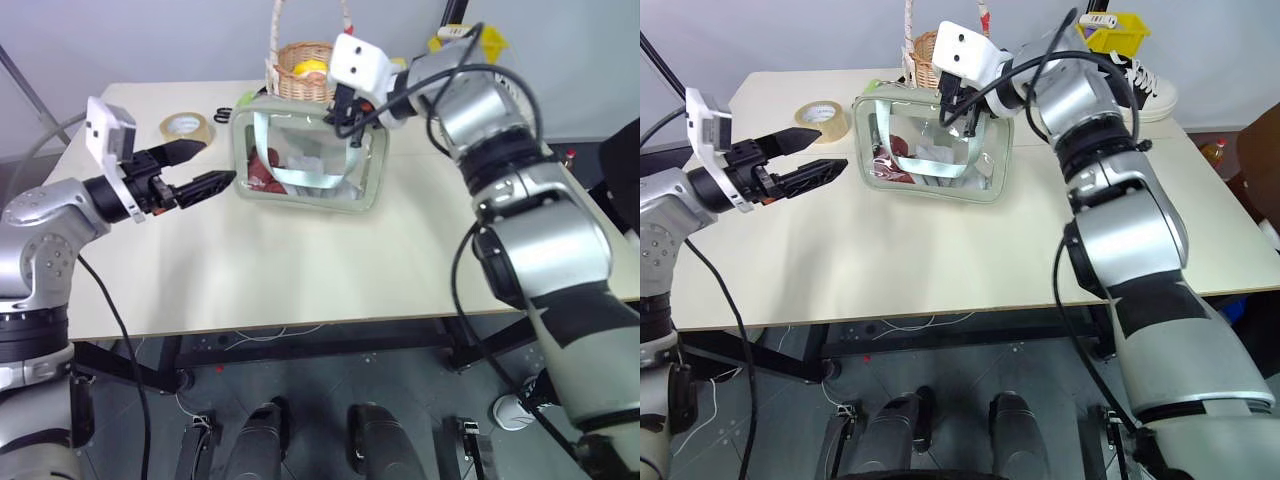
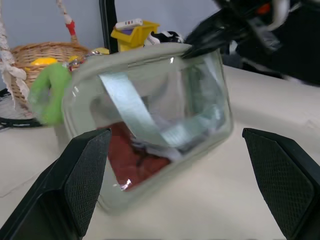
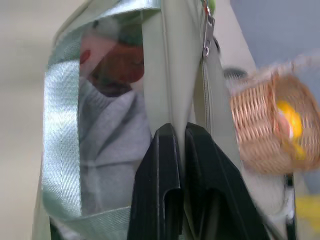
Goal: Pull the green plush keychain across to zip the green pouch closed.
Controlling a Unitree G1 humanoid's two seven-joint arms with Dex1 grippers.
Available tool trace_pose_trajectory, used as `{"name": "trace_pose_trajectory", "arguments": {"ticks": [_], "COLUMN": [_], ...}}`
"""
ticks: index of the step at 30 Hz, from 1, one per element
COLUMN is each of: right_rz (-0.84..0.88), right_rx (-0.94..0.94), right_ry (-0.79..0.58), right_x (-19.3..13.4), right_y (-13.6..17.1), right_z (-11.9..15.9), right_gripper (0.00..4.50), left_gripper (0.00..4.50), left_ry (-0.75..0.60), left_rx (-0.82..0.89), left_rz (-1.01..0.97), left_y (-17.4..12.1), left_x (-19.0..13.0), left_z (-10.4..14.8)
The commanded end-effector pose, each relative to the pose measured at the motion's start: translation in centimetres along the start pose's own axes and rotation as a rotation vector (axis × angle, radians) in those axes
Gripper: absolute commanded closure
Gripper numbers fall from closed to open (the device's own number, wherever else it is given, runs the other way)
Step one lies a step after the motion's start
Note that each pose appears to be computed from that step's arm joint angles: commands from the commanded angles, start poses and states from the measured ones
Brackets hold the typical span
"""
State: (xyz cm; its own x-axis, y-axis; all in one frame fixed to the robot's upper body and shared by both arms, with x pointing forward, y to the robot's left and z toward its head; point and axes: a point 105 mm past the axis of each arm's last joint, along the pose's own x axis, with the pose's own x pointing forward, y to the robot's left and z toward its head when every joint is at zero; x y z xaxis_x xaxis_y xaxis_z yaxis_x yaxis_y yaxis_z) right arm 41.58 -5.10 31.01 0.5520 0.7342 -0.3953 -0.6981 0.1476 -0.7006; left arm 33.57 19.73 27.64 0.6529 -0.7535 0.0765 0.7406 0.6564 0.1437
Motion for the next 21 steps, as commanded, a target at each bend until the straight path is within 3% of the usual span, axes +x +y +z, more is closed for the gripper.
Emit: {"name": "trace_pose_trajectory", "arguments": {"ticks": [1,8,21], "right_rz": [0.044,0.068,-0.019], "right_rx": [-0.054,-0.01,0.083], "right_ry": [-0.075,-0.015,0.084], "right_x": [-1.9,-4.0,-5.1], "right_y": [2.0,5.5,6.2], "right_z": [2.4,1.9,1.4], "right_gripper": [4.46,4.46,4.46], "left_gripper": [0.0,0.0,0.0], "left_ry": [-0.033,-0.026,-0.012], "left_rx": [0.036,0.025,0.021], "left_rz": [0.015,0.026,-0.006], "left_y": [0.4,0.8,0.5], "left_x": [-0.4,-0.7,-0.1], "left_z": [1.6,1.7,1.3]}}
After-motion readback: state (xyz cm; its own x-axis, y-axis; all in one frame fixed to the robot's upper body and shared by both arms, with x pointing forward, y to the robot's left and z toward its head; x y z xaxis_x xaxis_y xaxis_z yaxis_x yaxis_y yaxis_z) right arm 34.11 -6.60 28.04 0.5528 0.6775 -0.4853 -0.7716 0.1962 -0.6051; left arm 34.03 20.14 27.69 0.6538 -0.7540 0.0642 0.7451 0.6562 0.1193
